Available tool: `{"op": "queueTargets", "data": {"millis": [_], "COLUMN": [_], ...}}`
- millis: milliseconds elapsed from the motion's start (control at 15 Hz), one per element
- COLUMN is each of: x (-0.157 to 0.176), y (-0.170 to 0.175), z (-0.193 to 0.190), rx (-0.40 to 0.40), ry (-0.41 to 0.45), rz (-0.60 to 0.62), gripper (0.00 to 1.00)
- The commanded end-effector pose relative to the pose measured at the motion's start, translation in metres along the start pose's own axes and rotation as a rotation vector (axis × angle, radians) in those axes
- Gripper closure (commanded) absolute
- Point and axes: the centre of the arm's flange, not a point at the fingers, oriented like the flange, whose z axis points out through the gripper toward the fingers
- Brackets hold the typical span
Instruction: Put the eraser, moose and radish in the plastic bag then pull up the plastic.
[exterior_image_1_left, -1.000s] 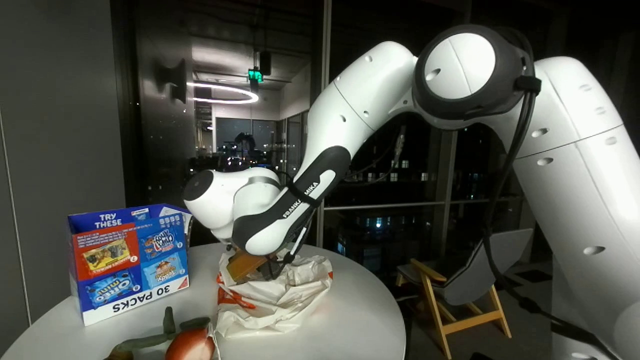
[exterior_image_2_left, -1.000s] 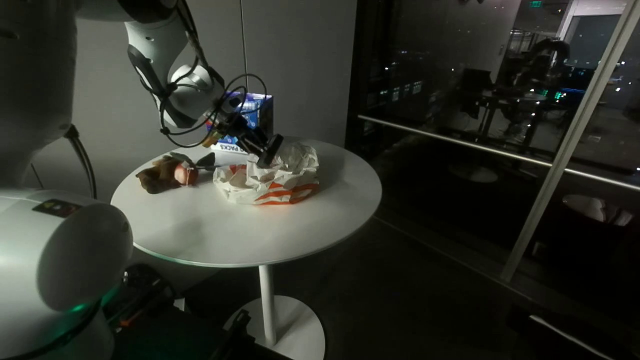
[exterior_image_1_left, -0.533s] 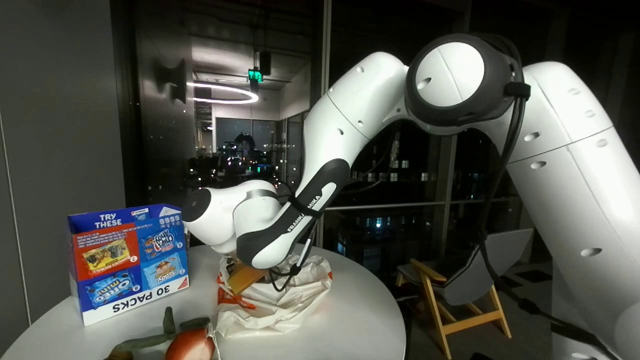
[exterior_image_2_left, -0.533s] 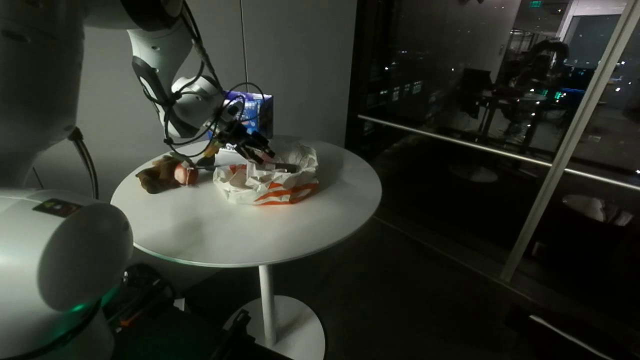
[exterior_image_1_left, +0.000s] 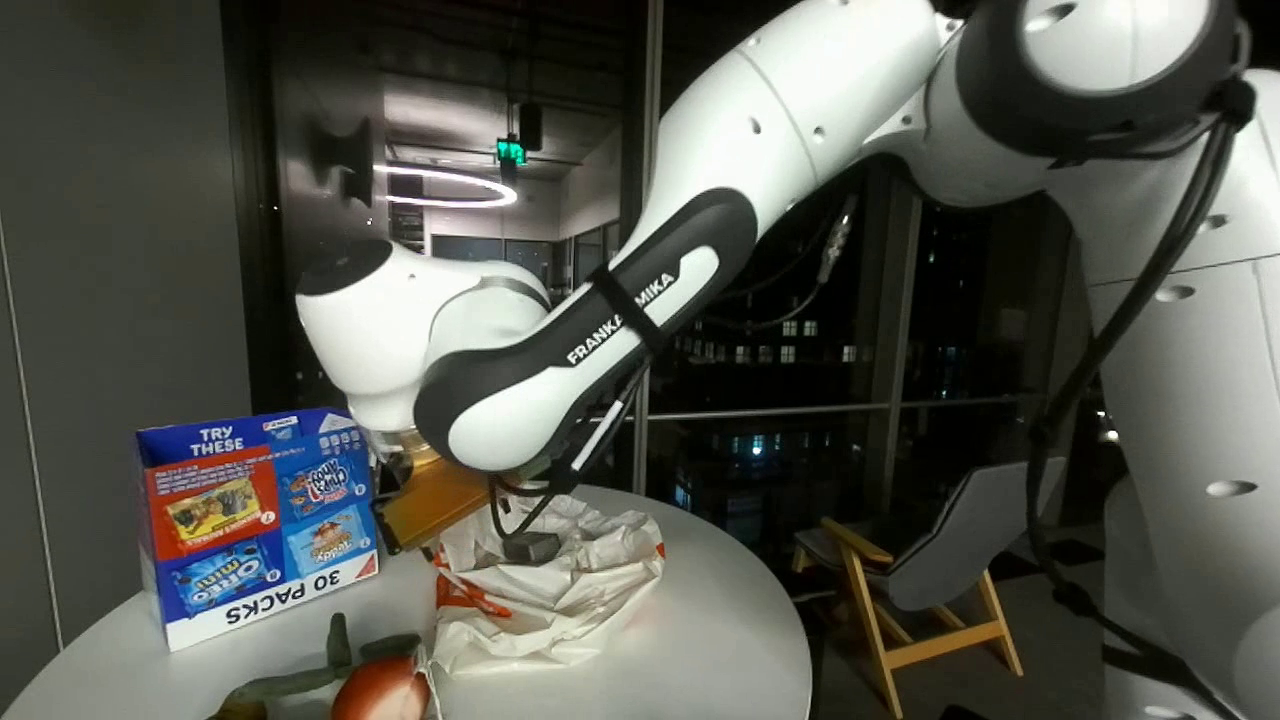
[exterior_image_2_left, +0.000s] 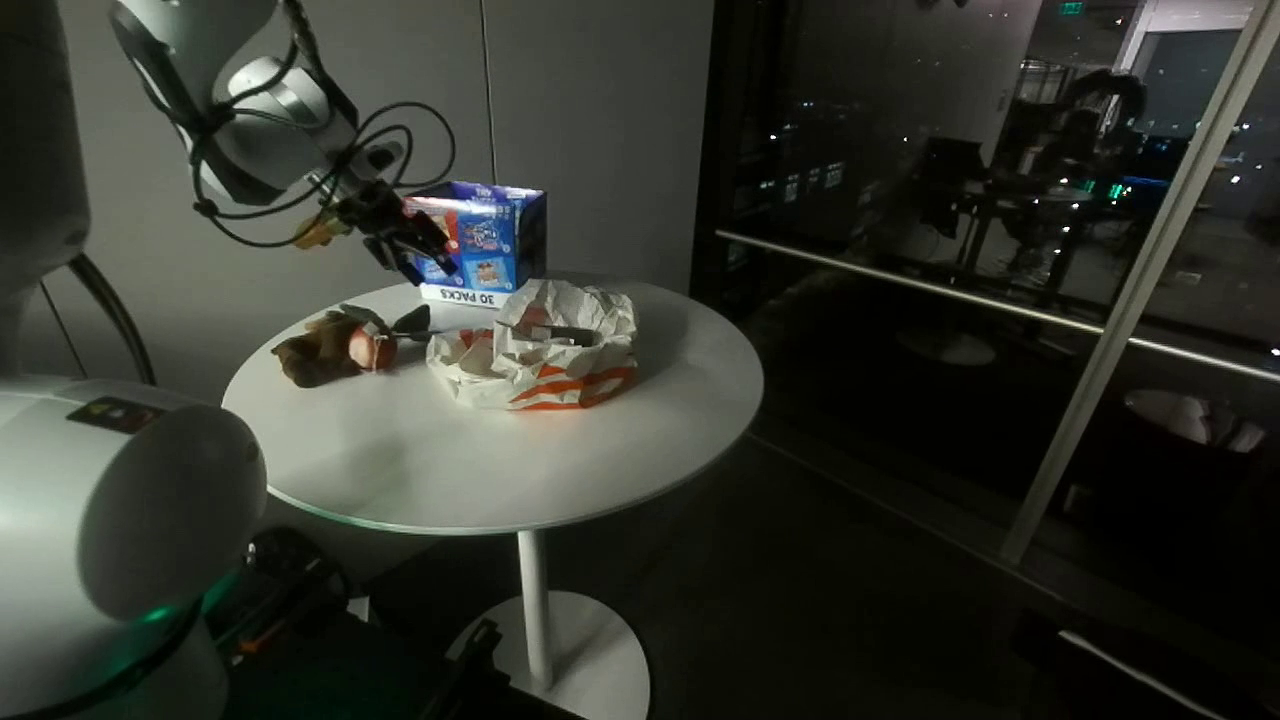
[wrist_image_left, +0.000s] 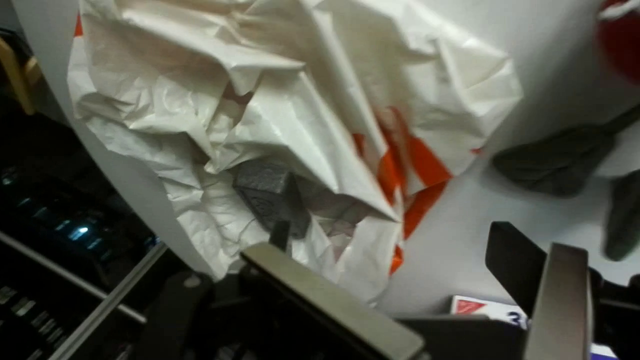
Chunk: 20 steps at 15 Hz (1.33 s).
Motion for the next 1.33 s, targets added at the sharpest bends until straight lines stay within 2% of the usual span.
{"op": "queueTargets", "data": {"millis": [0,533,867,1067,1267], "x": [-0.034,-0.091,-0.122,-0.138,-0.146], "y": [-0.004,-0.075,-0.114,-0.125,-0.13], "z": [-0.048,-0.039,-0.018,0.001,0.005], "rx": [0.178,0.54,0.727,0.74,0.723], "ry": [-0.063,-0.246,-0.374,-0.388,-0.282], "rz": [-0.081,-0.265,-0.417,-0.475,-0.519], "gripper": [0.0,0.0,0.0,0.0,0.0]}}
